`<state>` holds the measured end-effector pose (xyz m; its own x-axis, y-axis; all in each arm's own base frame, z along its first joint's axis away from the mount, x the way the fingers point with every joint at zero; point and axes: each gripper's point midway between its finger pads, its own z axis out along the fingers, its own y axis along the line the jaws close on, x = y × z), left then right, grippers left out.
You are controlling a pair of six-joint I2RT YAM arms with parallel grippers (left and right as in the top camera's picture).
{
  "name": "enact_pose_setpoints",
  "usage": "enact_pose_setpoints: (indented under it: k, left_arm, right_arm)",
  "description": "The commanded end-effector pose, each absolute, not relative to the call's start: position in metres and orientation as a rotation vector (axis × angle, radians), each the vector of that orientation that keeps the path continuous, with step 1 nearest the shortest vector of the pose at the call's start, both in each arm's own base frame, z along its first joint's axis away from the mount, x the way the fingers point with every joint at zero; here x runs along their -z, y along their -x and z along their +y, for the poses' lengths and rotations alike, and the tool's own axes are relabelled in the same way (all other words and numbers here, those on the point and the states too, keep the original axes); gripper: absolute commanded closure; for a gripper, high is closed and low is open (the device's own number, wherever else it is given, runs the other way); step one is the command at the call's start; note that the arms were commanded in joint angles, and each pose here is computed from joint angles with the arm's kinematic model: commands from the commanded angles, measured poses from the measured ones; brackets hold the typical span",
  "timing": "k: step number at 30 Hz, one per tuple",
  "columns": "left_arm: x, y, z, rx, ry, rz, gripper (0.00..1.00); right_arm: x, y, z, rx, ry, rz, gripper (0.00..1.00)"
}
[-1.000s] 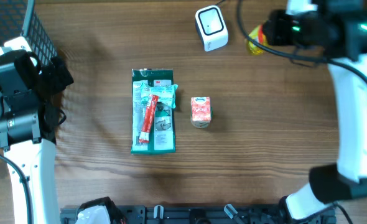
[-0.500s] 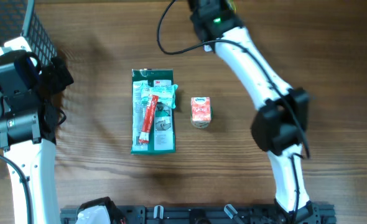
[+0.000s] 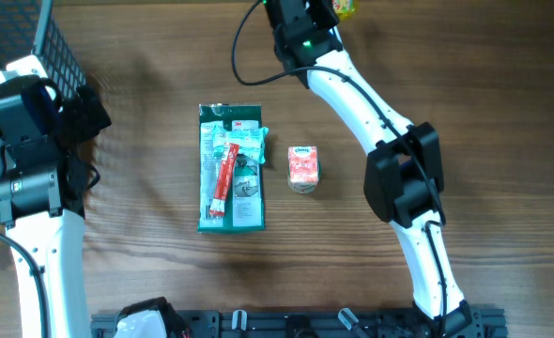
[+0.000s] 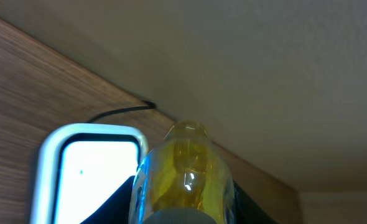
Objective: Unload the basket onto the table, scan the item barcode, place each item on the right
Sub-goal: 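Lift the bottle with the right gripper and carry it right, then set the bottle down at the right side and open the right gripper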
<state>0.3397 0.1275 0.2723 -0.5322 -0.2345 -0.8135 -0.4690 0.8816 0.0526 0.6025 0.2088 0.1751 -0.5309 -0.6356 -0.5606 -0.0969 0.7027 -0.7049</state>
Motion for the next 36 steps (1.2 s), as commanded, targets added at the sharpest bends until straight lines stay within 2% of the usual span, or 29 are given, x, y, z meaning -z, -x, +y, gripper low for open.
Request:
enact_pose_setpoints:
  k: [1, 12, 18, 21, 25, 32, 36]
  left_arm:
    - [-0.224, -0.334, 0.118, -0.256, 0.542, 2.292, 0.00]
    - [-0.224, -0.334, 0.118, -0.256, 0.542, 2.292, 0.00]
    - [-0.224, -0.334, 0.118, -0.257, 0.542, 2.291, 0.00]
    - [-0.224, -0.334, 0.118, -0.256, 0.542, 2.292, 0.00]
    - [-0.224, -0.334, 0.118, -0.257, 0.542, 2.291, 0.00]
    - [-0.224, -0.334, 0.118, -0.256, 0.542, 2.292, 0.00]
    - [-0.224, -0.334, 0.118, -0.257, 0.542, 2.291, 0.00]
  right_arm:
    - [-0.191, -0.596, 0.219, 0.740, 0.441, 2.020, 0.96]
    - [-0.179, -0.588, 0.215, 0.745, 0.438, 2.072, 0.96]
    - [-0.232, -0.573, 0.195, 0.796, 0.376, 2.041, 0.96]
    - [-0.279, -0.544, 0.177, 0.749, 0.339, 2.065, 0.96]
    - [-0.308, -0.482, 0.131, 0.556, 0.206, 2.256, 0.96]
    - [-0.269, -0.393, 0.029, 0.288, -0.178, 2.758, 0.96]
    - [-0.244, -0.381, -0.011, 0.043, -0.359, 2.893, 0.95]
